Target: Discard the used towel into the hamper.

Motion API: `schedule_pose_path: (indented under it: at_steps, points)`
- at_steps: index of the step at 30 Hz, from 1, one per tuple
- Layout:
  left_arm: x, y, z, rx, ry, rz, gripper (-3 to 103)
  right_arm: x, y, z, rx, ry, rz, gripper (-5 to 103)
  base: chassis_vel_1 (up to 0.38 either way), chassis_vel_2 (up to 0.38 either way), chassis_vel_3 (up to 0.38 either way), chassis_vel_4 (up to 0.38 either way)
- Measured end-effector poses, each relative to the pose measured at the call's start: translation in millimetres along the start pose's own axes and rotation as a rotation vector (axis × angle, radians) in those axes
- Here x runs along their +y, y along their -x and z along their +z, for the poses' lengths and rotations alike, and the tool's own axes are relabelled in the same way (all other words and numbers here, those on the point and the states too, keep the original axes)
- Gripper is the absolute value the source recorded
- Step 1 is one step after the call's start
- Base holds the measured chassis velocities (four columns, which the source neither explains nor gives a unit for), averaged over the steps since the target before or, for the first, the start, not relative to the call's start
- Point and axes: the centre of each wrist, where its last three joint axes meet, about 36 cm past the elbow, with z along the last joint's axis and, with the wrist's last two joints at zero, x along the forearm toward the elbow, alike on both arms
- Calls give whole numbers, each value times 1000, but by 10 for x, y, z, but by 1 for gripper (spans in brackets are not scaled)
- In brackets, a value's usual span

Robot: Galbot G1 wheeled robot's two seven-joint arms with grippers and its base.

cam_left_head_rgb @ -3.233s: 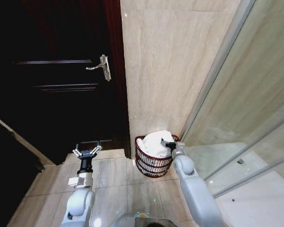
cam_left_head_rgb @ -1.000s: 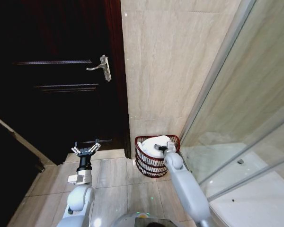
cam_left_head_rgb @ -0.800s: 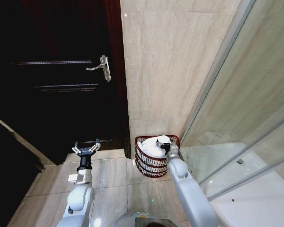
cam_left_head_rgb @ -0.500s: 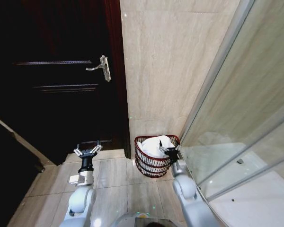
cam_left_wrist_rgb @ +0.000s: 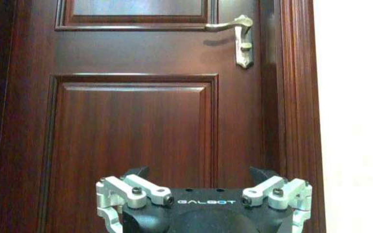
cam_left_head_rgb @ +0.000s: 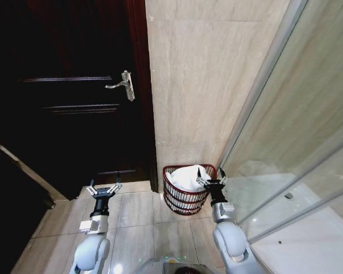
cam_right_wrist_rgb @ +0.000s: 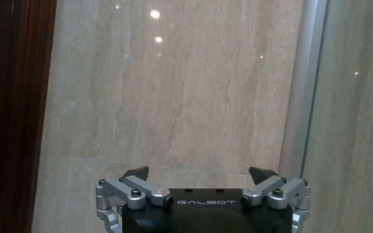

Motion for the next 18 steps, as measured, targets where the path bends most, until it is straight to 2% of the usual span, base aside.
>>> schedule_pose_path:
  at_steps: [11, 18]
  points:
    - [-5, 63, 90, -14, 0, -15, 100, 144, -110, 124, -1, -9, -24, 100, 14, 12, -11, -9]
    - [-23, 165, 150, 7, 3, 3, 100, 209, -42, 149, 21, 2, -7, 100, 140, 137, -152, -158]
